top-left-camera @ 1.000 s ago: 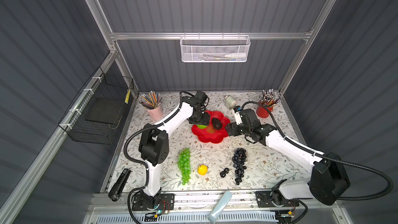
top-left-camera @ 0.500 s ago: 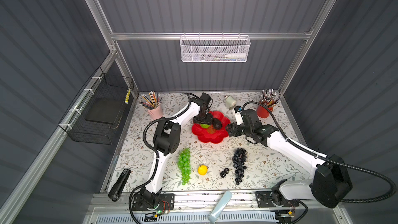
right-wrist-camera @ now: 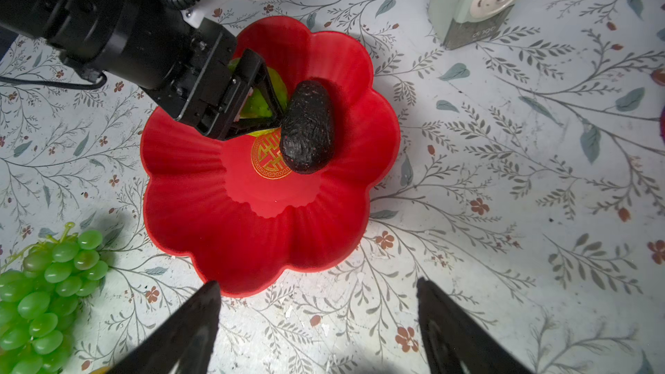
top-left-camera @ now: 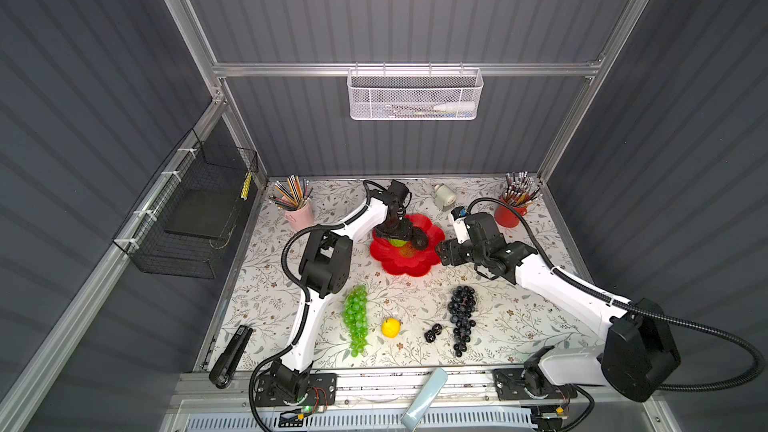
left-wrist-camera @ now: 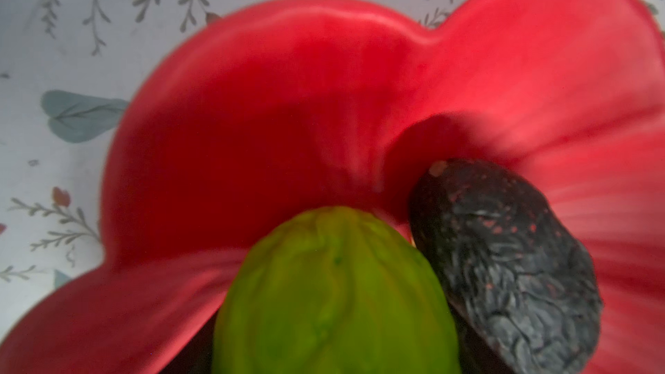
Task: Place and organize the fake fruits in the fruit bowl
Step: 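Lift the green custard apple with the left gripper and lower it into the bowl, then release the custard apple and move the left gripper to grasp the yellow lemon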
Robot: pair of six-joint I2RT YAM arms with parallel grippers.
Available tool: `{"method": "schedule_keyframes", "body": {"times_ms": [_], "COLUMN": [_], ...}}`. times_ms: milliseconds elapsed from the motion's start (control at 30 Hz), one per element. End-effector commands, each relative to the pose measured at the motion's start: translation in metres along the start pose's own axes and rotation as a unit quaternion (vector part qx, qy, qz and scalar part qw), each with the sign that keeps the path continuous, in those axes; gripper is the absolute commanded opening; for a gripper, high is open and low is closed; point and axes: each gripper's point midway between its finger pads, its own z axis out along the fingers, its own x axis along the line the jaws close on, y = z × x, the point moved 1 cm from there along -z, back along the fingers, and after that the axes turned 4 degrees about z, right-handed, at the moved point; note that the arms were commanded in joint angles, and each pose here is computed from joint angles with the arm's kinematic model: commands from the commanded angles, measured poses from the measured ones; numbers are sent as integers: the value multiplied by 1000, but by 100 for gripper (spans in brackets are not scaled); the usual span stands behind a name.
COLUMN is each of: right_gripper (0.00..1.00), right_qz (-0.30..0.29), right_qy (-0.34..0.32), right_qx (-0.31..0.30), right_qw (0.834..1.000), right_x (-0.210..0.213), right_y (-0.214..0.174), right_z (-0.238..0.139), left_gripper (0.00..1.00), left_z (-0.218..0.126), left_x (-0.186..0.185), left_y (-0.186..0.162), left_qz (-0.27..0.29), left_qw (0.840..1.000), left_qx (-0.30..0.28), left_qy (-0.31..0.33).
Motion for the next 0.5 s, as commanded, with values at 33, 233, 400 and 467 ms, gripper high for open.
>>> {"method": "schedule_keyframes", "body": {"times_ms": [33, 233, 400, 467], "right_gripper": [86, 86, 86, 86], "right_qz": [-2, -1, -3, -2], "right_qy": [-5, -4, 0, 2], "right_qx": [9, 8, 6, 6], "right_qw": [1000, 1000, 1000, 1000], "right_x": [-3, -2, 0, 1], "right_y": [-7, -5, -1, -1], "right_z": [-3, -2, -2, -1], "left_gripper": [80, 84, 91, 92], "left_z": [-5, -29, -52, -59], "left_x": [0, -1, -5, -7], "left_y": [5, 16, 24, 24], "left_qz": [-5, -1, 5, 9], "left_qw": [1000, 999, 998, 998], "left_qx": [-8, -36, -60, -63], "left_qy": [-6, 0, -2, -5]}}
